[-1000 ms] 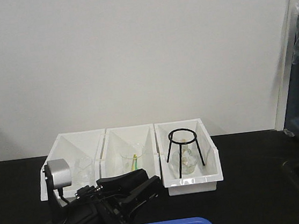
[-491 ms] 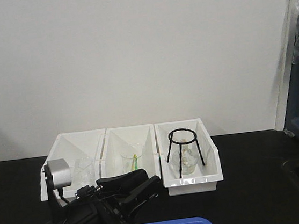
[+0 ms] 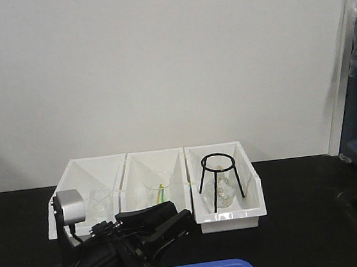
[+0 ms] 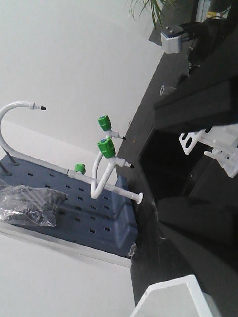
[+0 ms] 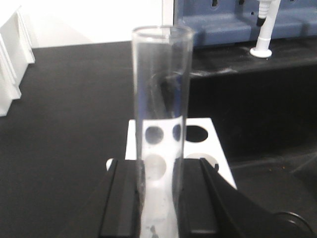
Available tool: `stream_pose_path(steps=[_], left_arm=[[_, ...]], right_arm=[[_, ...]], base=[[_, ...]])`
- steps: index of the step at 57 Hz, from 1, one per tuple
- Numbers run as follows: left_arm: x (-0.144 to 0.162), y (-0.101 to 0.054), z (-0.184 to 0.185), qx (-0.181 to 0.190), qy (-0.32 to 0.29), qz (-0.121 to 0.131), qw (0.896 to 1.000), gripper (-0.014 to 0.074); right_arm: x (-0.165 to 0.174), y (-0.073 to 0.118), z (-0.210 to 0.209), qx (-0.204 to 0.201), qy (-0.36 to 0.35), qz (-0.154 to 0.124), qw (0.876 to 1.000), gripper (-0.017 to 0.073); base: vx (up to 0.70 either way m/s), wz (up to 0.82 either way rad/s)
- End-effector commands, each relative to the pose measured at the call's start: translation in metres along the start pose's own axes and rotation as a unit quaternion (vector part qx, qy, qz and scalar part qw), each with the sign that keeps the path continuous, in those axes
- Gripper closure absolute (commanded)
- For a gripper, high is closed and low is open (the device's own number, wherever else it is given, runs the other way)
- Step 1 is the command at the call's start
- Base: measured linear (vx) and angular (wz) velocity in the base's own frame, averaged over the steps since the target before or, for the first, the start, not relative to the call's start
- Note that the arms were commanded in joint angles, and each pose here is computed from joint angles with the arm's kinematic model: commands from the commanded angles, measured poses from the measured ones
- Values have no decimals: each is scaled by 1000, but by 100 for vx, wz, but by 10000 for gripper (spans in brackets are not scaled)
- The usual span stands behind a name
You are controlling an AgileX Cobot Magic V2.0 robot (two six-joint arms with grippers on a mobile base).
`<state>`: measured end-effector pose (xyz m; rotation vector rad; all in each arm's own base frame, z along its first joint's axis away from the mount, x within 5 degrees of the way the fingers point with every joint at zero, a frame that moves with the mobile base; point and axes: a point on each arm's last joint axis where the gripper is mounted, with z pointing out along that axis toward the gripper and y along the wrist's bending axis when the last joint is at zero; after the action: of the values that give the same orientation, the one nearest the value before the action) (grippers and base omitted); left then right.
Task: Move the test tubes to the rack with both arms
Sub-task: 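Carry the tube with the right gripper above the white rack, then lower the tube into a rack hole and open the right gripper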
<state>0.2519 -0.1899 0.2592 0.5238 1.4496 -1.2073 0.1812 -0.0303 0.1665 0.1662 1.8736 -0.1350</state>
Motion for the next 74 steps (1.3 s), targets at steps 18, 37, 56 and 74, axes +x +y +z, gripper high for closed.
stream_pose_path(steps=[18, 37, 56, 74], left_arm=[[-24, -11, 1, 27, -61, 3, 998, 153], [-24, -11, 1, 27, -61, 3, 998, 153], [-25, -5, 1, -3, -67, 5, 998, 153], [-33, -1, -1, -41, -99, 45, 993, 153]], right_arm=[[-13, 0, 4, 1, -52, -2, 999, 380], [-10, 0, 4, 2, -39, -1, 999, 76], [-44, 2, -5, -11, -61, -11, 998, 76], [-174, 1, -66, -10, -114, -60, 992, 76]], base=[[0, 0], [0, 0], [0, 0], [0, 0]])
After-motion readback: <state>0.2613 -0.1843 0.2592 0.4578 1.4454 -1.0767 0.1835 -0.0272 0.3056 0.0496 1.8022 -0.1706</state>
